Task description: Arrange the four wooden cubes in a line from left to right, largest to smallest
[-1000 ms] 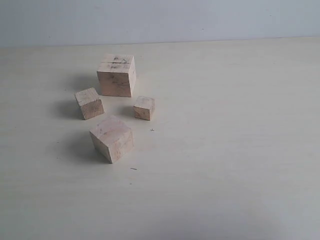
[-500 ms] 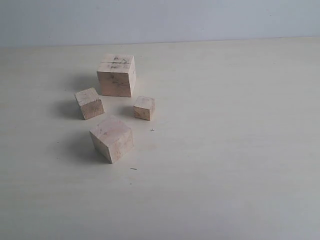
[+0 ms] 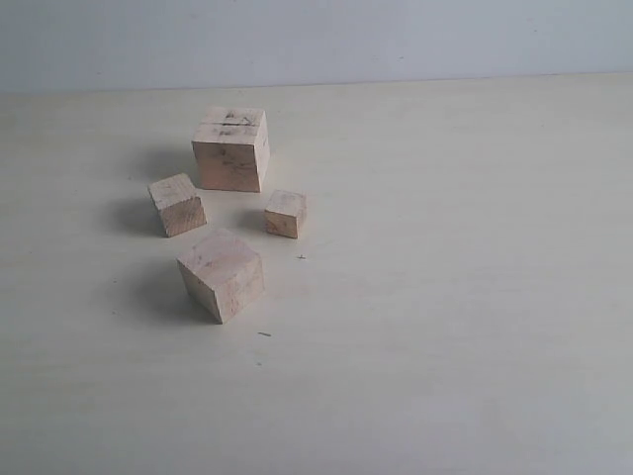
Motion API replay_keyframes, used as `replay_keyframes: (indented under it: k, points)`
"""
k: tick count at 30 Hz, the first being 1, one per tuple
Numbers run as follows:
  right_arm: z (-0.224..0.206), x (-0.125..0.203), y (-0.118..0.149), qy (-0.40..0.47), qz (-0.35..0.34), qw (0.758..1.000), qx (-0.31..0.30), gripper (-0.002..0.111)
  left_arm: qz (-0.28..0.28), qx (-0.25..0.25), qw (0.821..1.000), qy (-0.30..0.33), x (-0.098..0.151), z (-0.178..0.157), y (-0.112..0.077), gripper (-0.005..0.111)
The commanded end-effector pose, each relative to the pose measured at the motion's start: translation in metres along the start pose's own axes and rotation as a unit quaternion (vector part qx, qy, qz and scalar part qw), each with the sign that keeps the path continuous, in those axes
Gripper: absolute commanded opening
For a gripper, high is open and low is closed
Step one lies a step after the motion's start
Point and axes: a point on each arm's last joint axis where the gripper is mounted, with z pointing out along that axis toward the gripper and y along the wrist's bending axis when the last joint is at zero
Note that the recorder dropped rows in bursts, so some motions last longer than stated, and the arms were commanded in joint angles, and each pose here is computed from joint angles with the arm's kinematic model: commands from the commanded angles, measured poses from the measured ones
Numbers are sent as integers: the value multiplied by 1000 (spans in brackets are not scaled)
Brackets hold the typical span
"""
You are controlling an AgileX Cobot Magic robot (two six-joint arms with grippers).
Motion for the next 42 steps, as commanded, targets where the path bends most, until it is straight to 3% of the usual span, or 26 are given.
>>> replay_keyframes:
  k: [1, 6, 10, 14, 19, 22, 25, 28, 30, 35, 39, 42]
  points:
    - [15, -29, 9, 5, 7, 1000, 1, 0, 1, 0, 1000, -4, 0, 0, 0, 0]
    - [57, -60, 21, 104, 7, 994, 15, 0, 1, 0, 1000, -4, 0, 0, 0, 0]
    - [100, -63, 32, 252, 29, 967, 17, 0, 1, 0, 1000, -4, 0, 0, 0, 0]
    - [135, -37, 52, 420, 53, 905, -24, 0, 1, 0, 1000, -4, 0, 0, 0, 0]
    - [151, 17, 83, 621, 105, 771, -92, 0, 1, 0, 1000, -4, 0, 0, 0, 0]
    - [160, 44, 87, 659, 147, 733, -79, 0, 1, 0, 1000, -4, 0, 0, 0, 0]
    - [172, 67, 83, 655, 128, 741, -72, 0, 1, 0, 1000, -4, 0, 0, 0, 0]
    - [177, 84, 84, 666, 157, 727, -54, 0, 1, 0, 1000, -4, 0, 0, 0, 0]
    - [183, 90, 85, 654, 168, 735, -61, 0, 1, 0, 1000, -4, 0, 0, 0, 0]
    - [198, 105, 92, 592, 43, 774, -223, 1, 1, 0, 1000, -4, 0, 0, 0, 0]
    - [212, 117, 101, 586, 44, 760, -276, 11, 1, 0, 1000, -4, 0, 0, 0, 0]
    - [224, 132, 113, 596, 41, 737, -316, 26, 1, 0, 1000, -4, 0, 0, 0, 0]
